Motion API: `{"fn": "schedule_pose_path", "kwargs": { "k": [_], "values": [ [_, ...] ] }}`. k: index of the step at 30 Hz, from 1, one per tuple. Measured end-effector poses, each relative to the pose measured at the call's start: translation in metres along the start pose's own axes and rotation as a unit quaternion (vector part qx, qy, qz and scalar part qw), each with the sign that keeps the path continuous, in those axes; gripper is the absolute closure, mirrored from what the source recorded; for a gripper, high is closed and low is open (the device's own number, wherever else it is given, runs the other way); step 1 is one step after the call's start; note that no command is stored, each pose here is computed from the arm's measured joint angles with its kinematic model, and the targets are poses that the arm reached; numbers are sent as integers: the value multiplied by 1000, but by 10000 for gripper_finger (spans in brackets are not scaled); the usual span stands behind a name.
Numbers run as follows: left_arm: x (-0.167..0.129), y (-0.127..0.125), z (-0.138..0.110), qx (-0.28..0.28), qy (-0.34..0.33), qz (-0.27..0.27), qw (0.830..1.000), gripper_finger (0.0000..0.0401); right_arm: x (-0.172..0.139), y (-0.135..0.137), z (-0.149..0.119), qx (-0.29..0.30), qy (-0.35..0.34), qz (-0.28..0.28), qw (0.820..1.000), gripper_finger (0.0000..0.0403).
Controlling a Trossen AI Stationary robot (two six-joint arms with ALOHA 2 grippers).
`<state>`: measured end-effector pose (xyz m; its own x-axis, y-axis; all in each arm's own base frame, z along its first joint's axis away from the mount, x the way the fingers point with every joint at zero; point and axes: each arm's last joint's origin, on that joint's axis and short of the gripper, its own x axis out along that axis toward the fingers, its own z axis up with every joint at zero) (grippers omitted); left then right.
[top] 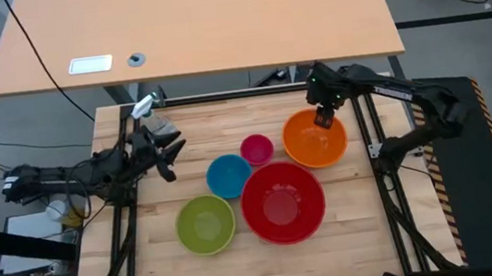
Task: Nest bowls inside each other
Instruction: Stack the orange bowl into the red bowl
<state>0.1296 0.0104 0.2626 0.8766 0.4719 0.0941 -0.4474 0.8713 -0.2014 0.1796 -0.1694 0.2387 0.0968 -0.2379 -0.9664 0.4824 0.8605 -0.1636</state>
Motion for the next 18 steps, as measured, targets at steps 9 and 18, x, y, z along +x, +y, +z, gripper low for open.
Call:
{"fn": "schedule_pose_path", "kwargs": {
  "k": [9, 18],
  "values": [
    [5, 5, -2, 11, 3, 25, 1000, 246, 38, -9, 5, 31, 75, 30, 996, 224],
    [7, 4, -4, 21, 10, 26, 999, 246, 54, -8, 8, 32, 103, 57, 993, 345]
  ]
}}
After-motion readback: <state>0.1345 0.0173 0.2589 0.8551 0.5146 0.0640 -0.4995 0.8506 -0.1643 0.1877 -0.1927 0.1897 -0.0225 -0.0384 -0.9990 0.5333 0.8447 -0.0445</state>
